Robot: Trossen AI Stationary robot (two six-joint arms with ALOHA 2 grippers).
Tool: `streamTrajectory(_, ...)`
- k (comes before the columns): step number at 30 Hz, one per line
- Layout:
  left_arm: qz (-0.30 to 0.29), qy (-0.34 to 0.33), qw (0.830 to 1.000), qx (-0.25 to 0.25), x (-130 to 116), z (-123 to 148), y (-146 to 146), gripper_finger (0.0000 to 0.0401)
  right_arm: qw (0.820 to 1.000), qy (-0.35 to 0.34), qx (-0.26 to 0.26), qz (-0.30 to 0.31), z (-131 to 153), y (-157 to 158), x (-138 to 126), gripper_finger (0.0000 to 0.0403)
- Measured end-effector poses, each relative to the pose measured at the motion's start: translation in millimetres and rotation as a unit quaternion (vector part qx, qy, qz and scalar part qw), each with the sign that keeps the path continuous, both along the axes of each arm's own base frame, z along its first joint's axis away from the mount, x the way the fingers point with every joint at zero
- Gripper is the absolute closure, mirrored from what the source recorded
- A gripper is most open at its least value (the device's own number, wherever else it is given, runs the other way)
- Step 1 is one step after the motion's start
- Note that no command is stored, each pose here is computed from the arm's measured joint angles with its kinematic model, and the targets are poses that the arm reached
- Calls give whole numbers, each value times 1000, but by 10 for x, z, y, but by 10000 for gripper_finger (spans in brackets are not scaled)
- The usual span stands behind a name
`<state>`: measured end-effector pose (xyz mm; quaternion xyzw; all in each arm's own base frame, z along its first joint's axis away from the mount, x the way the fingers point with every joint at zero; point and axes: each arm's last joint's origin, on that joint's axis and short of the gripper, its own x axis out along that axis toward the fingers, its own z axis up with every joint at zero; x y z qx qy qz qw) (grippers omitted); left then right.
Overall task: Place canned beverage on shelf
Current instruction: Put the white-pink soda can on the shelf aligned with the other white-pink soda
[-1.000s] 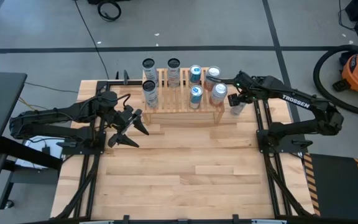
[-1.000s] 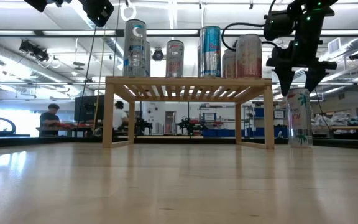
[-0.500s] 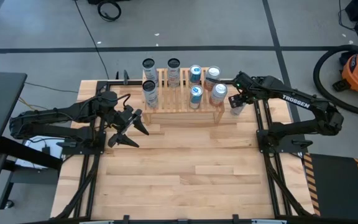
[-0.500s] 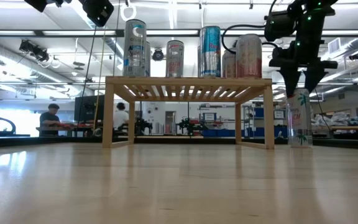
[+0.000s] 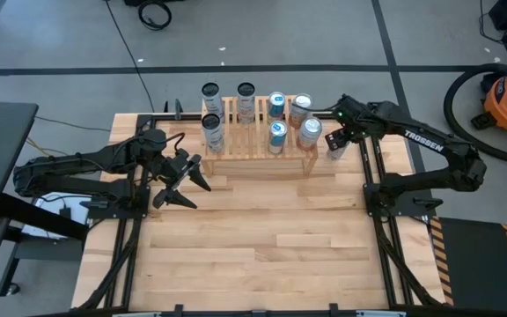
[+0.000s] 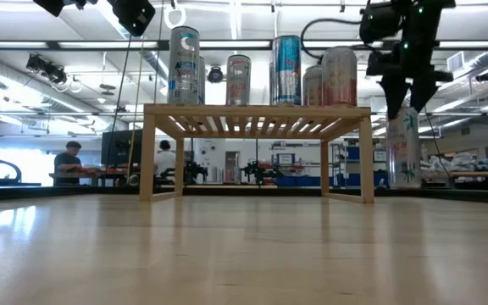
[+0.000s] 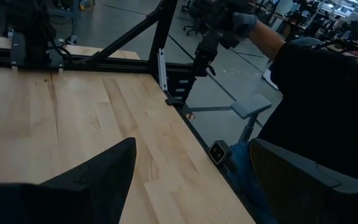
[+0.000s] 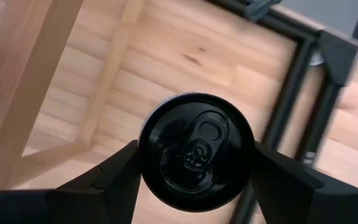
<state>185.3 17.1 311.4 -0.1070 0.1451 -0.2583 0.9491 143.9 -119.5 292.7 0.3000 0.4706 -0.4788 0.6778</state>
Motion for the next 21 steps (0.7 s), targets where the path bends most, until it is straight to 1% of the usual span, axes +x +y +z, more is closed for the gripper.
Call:
streamTrajectory(7, 0, 1, 1000, -1, 0, 0, 0, 83, 1000, 10, -16, 8, 380, 44, -72, 141)
streamTrajectory(15, 4, 9, 1000, -15, 0, 1, 0, 83, 1000, 8, -18, 9, 836, 165, -228, 141)
streamTrajectory(18, 4, 8, 1000, -15, 1, 4, 1, 83, 1000, -9, -19, 18, 1005, 217, -285, 141)
streamTrajectory(21, 12, 7, 1000, -14, 4, 7, 9, 83, 998, -44, -3, 41, 1117, 266, -308, 141)
